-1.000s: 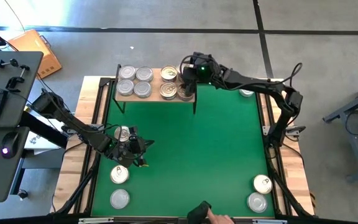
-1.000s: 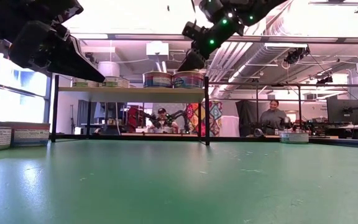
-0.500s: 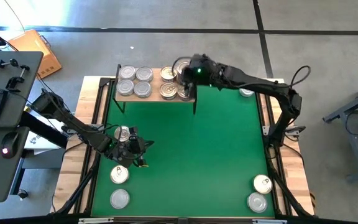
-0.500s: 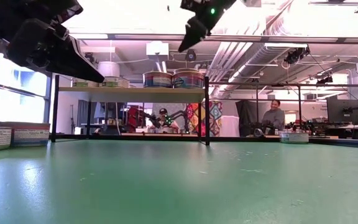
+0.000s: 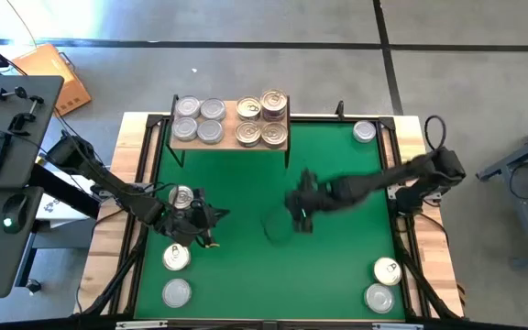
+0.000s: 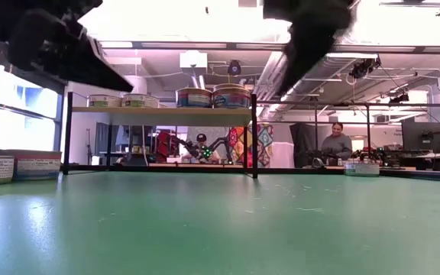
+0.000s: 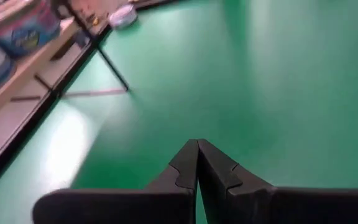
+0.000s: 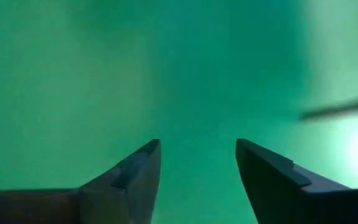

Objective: Stack canned seafood by type on shelf
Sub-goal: Stack the green tuna can on top of the other green tuna can on the shelf

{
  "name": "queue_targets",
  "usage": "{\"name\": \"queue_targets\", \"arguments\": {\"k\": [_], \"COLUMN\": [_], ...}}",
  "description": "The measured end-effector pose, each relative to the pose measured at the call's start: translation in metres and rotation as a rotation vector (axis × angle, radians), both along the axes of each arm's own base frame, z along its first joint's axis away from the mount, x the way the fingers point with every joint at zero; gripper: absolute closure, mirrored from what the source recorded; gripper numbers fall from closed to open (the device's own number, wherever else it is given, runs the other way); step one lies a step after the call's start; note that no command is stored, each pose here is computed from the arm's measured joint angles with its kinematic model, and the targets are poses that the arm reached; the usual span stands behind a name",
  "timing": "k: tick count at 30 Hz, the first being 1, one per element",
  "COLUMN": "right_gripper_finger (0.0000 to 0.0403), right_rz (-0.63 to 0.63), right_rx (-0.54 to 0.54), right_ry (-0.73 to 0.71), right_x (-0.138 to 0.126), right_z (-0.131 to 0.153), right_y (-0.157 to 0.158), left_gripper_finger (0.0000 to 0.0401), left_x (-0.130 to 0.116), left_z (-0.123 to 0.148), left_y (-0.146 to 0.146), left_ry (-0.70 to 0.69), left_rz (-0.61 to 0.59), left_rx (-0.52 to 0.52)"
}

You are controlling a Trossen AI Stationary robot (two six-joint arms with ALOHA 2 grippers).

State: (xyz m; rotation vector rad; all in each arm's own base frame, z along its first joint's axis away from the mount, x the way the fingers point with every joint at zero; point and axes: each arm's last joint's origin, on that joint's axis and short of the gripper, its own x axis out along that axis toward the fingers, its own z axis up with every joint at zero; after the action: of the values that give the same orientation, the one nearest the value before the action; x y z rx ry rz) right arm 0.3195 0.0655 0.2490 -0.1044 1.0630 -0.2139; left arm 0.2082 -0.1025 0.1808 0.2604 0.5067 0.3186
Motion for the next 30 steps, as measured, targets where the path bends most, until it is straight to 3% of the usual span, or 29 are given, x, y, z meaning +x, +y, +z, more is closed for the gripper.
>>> {"name": "queue_targets", "arguments": {"k": [6,14,23,30], "right_gripper_finger": [0.0231,0.0253,0.0272,0.0290], "right_rz": [-0.166,-0.297,-0.388,-0.452], "right_rx": [0.145,0.306,0.320,0.412], "right_ry": [0.039,0.055,0.119,0.184], "right_x": [-0.039,-0.078,-0.121,-0.145], "right_z": [-0.039,-0.044,-0.049,-0.081], "right_y": [0.062,0.118,0.150,0.157], "left_gripper_finger": [0.0401,0.0401,0.0401,0.0401], "left_x": [0.010,0.026,0.031,0.041], "left_z": [0.010,0.023,0.027,0.023], "left_y": [0.001,0.012,0.017,0.008], "left_ry": [-0.055,-0.160,-0.199,-0.260], "left_rz": [-0.087,-0.228,-0.292,-0.420], "left_rx": [0.025,-0.059,-0.115,-0.183]}}
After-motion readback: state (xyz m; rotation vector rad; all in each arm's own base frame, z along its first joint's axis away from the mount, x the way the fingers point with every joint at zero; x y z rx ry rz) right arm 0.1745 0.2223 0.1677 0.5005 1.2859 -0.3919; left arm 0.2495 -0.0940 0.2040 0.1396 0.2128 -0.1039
